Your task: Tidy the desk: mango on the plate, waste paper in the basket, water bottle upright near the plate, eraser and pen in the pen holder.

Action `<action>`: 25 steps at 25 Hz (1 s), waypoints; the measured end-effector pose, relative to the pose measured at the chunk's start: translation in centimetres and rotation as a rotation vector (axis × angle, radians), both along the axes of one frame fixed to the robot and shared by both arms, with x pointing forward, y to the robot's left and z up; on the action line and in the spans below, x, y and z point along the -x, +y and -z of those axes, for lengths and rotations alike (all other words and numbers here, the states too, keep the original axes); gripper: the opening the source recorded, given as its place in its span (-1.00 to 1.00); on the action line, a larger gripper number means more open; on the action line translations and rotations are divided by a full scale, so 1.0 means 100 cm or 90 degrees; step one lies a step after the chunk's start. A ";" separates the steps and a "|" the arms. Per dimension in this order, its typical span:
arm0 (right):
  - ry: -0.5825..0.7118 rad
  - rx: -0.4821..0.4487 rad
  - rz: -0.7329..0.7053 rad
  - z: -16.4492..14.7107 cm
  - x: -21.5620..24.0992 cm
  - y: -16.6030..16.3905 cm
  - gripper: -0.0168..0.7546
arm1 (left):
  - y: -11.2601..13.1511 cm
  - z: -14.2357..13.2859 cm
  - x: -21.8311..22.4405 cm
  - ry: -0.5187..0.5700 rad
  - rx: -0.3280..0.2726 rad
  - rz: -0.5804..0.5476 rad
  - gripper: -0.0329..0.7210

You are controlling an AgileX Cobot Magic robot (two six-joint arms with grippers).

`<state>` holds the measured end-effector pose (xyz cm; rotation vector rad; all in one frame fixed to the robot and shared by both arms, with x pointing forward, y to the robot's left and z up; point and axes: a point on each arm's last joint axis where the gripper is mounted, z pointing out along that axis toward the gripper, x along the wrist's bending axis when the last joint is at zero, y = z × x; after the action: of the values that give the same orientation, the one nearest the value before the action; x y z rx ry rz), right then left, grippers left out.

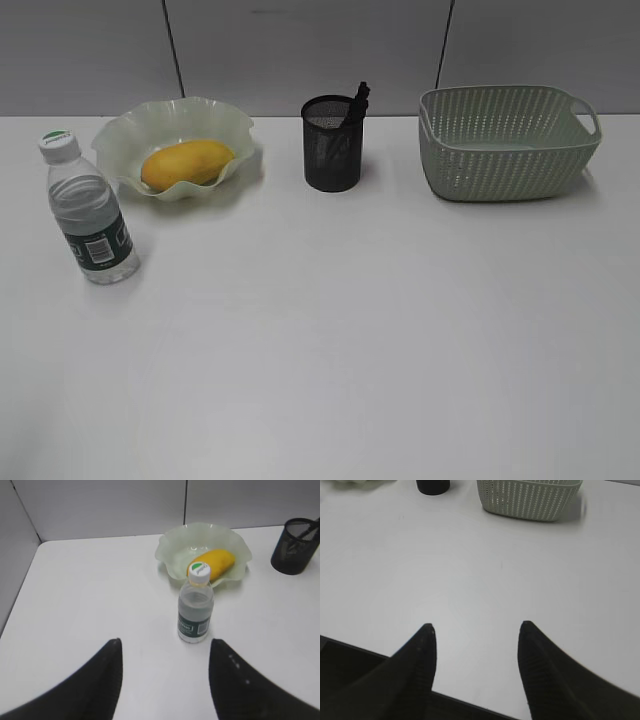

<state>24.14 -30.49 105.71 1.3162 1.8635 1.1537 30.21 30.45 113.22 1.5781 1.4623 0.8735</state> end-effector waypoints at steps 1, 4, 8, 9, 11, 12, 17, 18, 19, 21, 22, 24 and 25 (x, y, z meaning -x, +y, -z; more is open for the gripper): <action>0.001 0.000 0.000 0.000 0.000 0.000 0.13 | 0.006 0.004 0.011 0.001 -0.001 0.010 0.19; 0.001 0.000 0.000 0.000 0.000 0.000 0.13 | 0.019 0.022 0.038 0.019 -0.012 0.054 0.19; 0.001 0.000 0.000 0.000 0.000 0.000 0.12 | 0.017 0.046 0.057 0.034 -0.049 0.167 0.19; 0.001 0.000 0.000 0.000 0.000 0.000 0.12 | 0.015 0.054 0.059 0.038 -0.053 0.189 0.19; 0.000 0.000 0.000 0.000 0.000 0.000 0.12 | 0.013 0.065 0.063 0.039 -0.053 0.219 0.19; 0.000 0.000 0.000 0.000 0.000 0.000 0.12 | 0.014 0.065 0.066 0.024 -0.043 0.229 0.19; 0.000 0.001 0.000 0.000 0.000 0.000 0.12 | 0.005 0.070 0.070 -0.011 0.014 0.287 0.19; 0.000 0.001 0.000 0.000 0.000 0.000 0.12 | 0.004 0.070 0.071 -0.010 0.018 0.290 0.19; 0.000 0.001 0.000 0.000 0.000 0.000 0.12 | 0.004 0.070 0.071 -0.012 0.019 0.292 0.19; 0.001 0.000 0.000 0.000 0.000 0.000 0.12 | 0.004 0.070 0.070 -0.013 0.018 0.293 0.18; 0.001 -0.001 -0.001 0.000 0.000 0.000 0.12 | 0.003 0.070 0.071 -0.014 0.018 0.293 0.18; 0.001 -0.002 -0.001 0.000 0.000 0.000 0.12 | 0.003 0.070 0.071 -0.013 0.020 0.295 0.17; 0.001 -0.002 -0.001 0.000 0.000 0.000 0.12 | 0.003 0.070 0.071 -0.013 0.020 0.296 0.17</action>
<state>24.13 -30.46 105.70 1.3179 1.8659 1.1568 23.13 30.76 106.26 1.7777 1.0232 0.5875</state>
